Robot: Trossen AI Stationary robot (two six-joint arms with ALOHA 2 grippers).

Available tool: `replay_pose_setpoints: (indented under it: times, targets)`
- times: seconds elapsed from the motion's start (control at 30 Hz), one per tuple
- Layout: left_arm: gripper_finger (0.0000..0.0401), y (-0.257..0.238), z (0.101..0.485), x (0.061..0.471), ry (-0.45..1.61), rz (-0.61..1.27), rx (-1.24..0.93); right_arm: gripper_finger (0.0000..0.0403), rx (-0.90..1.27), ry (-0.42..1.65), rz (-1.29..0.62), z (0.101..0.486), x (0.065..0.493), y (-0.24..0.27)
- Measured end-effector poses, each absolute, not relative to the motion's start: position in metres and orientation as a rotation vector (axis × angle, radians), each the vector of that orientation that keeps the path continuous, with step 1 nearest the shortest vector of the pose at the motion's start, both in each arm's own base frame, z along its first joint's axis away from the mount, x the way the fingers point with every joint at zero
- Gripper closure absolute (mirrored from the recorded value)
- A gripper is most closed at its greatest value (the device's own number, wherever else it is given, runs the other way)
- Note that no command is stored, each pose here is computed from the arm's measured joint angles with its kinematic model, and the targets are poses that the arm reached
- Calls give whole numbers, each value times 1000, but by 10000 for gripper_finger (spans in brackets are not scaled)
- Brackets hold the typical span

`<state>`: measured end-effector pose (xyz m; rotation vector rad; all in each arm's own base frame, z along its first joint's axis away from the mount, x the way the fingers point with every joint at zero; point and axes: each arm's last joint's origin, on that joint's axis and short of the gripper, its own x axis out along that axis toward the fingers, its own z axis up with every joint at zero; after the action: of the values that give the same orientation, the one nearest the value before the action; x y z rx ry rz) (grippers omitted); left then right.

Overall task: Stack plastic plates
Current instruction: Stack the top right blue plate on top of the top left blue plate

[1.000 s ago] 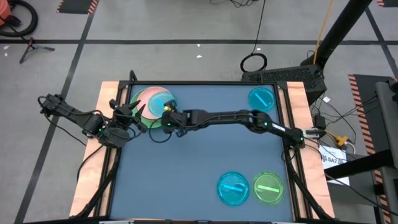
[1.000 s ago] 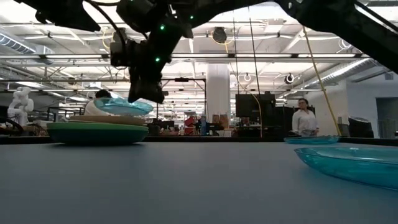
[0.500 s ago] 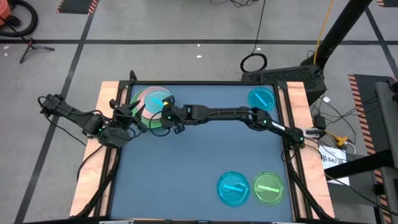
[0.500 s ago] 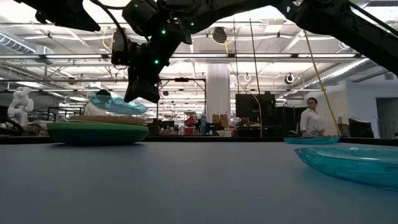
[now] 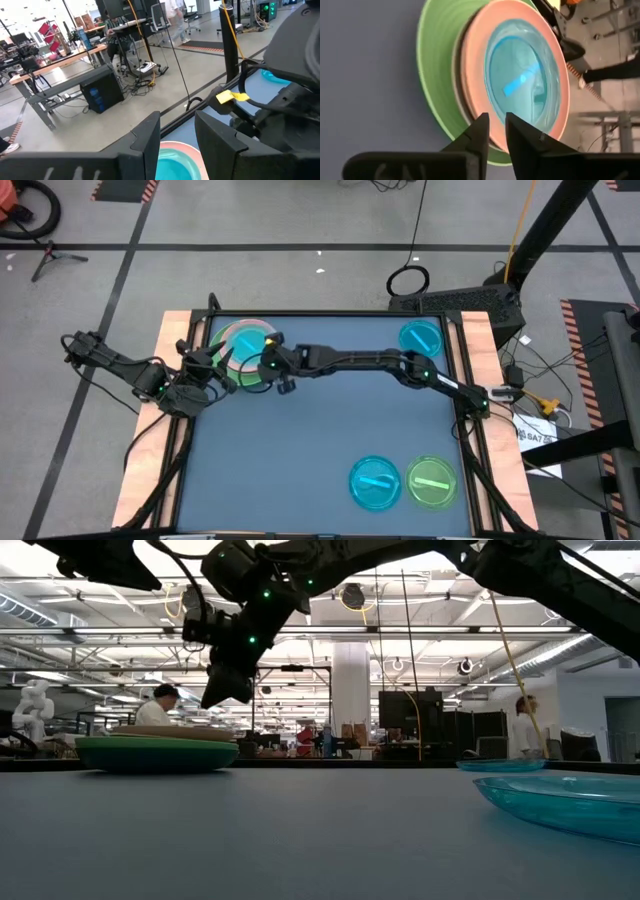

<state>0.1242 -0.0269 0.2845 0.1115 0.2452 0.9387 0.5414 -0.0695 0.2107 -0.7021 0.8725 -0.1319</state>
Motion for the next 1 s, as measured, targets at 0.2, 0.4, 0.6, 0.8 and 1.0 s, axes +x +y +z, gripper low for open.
replay_pose_setpoints:
  times: [0.2, 0.4, 0.6, 0.8, 1.0]
  targets:
    - [272, -27, 284, 124, 248, 933, 109, 329, -579, 882, -226, 210, 540, -70]
    - [272, -27, 284, 124, 250, 931, 108, 330, -509, 993, -389, 206, 530, -60]
    - [272, -28, 284, 125, 261, 911, 96, 331, -416, 1177, -403, 216, 503, -46]
    - [272, -28, 284, 125, 257, 906, 76, 331, -357, 1365, -411, 236, 472, -35]
    - [272, -28, 283, 126, 265, 877, 39, 331, -312, 1432, -363, 251, 455, -30]
